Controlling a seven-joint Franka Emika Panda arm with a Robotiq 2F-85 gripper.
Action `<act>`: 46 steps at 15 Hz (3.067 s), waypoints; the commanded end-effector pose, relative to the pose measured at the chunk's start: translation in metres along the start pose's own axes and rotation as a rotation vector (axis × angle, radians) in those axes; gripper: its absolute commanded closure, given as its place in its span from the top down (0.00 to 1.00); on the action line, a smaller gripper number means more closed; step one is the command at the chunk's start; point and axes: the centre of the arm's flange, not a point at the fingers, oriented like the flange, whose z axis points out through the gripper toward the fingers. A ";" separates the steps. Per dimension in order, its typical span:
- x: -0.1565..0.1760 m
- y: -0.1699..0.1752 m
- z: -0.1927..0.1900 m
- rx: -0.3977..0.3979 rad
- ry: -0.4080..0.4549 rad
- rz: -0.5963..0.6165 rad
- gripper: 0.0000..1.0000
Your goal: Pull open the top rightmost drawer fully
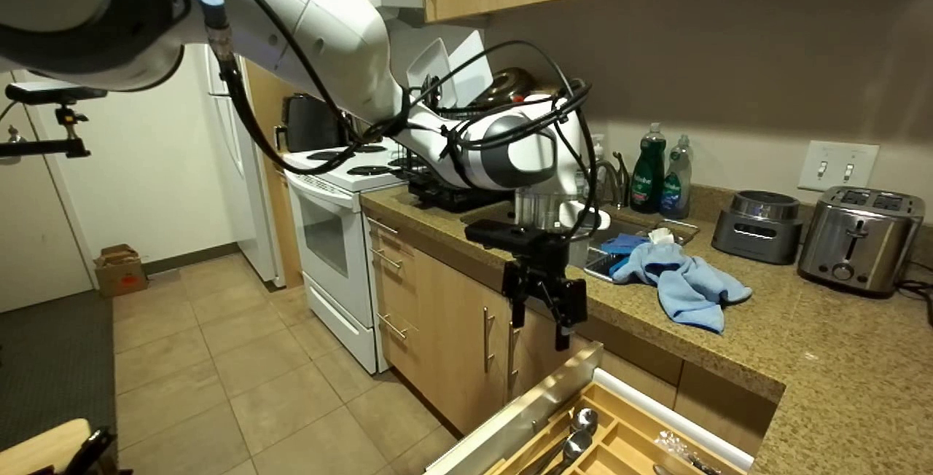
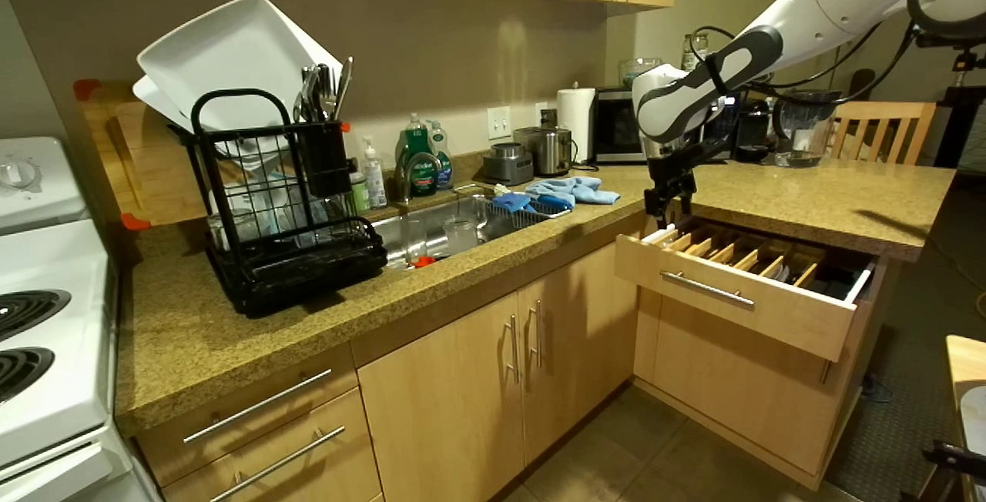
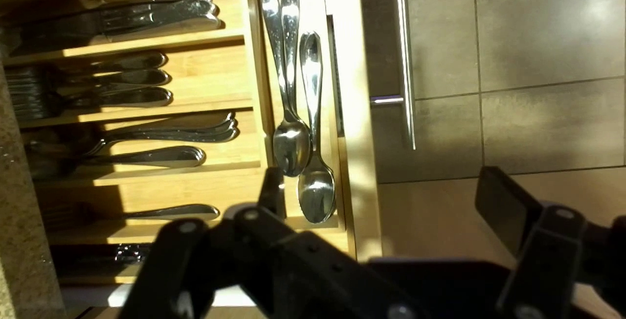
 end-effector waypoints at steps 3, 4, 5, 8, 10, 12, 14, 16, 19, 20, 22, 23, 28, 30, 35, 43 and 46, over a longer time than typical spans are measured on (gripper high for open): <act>0.003 0.012 0.032 0.048 -0.022 0.005 1.00; 0.002 0.013 0.037 0.054 -0.024 0.005 1.00; 0.003 0.013 0.041 0.061 -0.027 0.007 1.00; 0.004 0.011 0.053 0.096 -0.033 0.006 1.00; 0.004 0.010 0.060 0.123 -0.035 0.005 1.00; 0.005 0.009 0.065 0.142 -0.030 0.003 1.00; 0.007 0.010 0.069 0.156 -0.022 -0.001 1.00; 0.008 0.011 0.074 0.172 -0.019 -0.004 1.00; 0.007 0.011 0.081 0.198 -0.014 -0.015 1.00; 0.008 0.011 0.083 0.205 -0.011 -0.018 1.00; 0.008 0.010 0.087 0.215 -0.004 -0.028 1.00; 0.008 0.009 0.089 0.215 -0.001 -0.033 1.00; 0.008 0.001 0.100 0.221 -0.001 -0.064 1.00; 0.008 -0.003 0.103 0.225 0.000 -0.078 1.00; 0.006 -0.017 0.106 0.256 0.000 -0.116 1.00; 0.001 -0.061 0.097 0.340 -0.004 -0.213 1.00; 0.002 -0.078 0.097 0.369 -0.007 -0.257 1.00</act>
